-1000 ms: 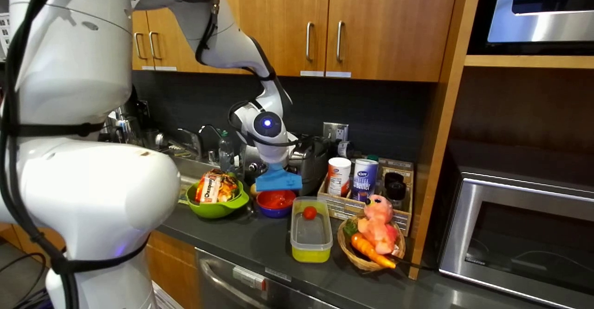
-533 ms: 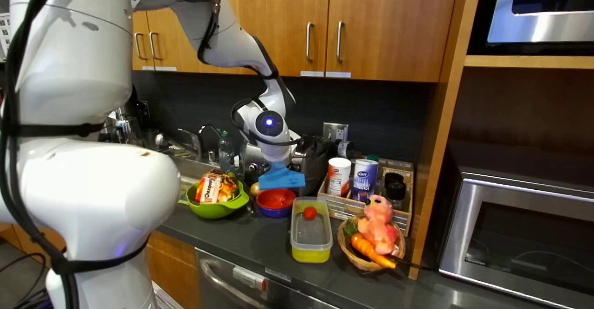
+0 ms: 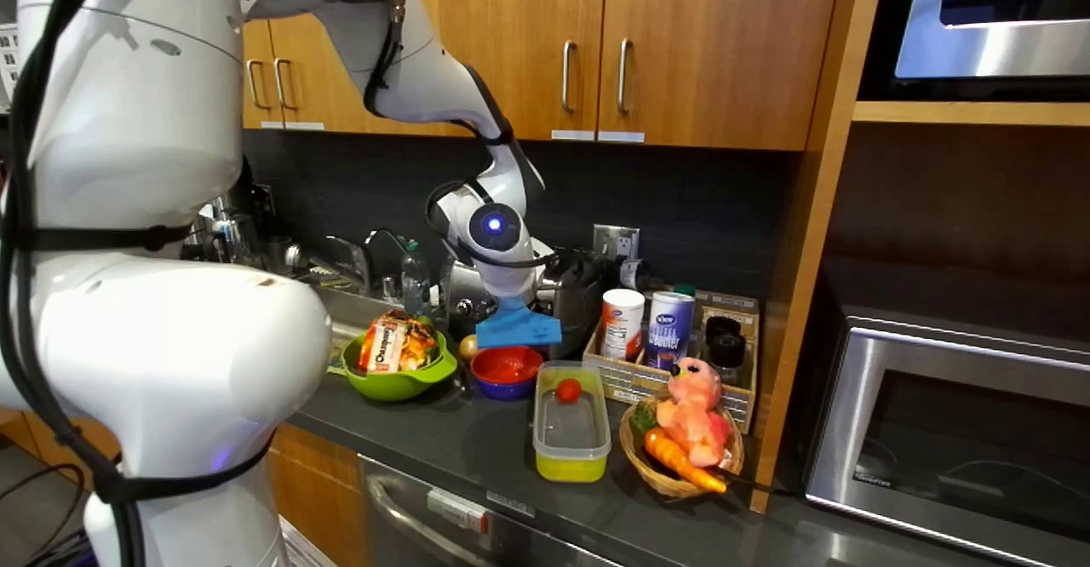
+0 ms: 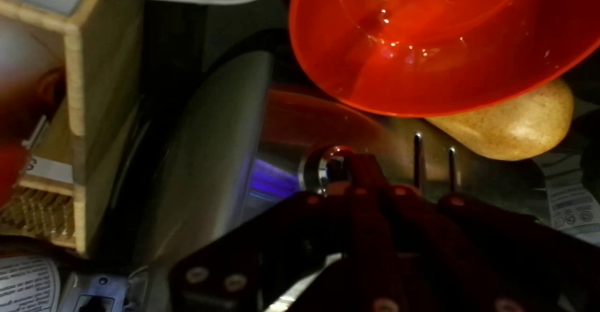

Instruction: Press the right knob on the toaster

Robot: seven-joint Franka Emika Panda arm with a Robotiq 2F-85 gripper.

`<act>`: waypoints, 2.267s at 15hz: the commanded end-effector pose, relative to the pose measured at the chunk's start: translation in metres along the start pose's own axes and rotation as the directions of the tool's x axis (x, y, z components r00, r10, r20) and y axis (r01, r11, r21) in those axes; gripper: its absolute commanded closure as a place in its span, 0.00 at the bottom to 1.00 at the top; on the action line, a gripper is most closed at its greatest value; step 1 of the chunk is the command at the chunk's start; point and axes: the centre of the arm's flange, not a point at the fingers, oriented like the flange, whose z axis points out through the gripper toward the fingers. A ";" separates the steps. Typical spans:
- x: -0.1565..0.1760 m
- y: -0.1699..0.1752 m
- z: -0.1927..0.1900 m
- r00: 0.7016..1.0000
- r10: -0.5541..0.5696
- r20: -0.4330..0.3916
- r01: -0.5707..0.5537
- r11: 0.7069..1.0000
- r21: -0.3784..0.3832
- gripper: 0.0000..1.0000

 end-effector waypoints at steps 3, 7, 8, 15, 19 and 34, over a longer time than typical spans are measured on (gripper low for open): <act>0.002 0.003 0.002 0.999 0.014 -0.040 -0.015 0.999 -0.028 1.00; 0.006 0.004 0.006 0.999 0.022 -0.049 -0.023 0.999 -0.030 1.00; 0.006 0.005 0.008 0.999 0.022 -0.047 -0.023 0.999 -0.029 1.00; 0.007 0.008 0.015 0.999 0.027 -0.044 -0.028 0.999 -0.028 1.00; 0.007 0.007 0.014 0.999 0.026 -0.041 -0.027 0.999 -0.027 1.00; -0.012 -0.045 0.000 0.998 0.053 0.036 -0.055 0.997 0.063 1.00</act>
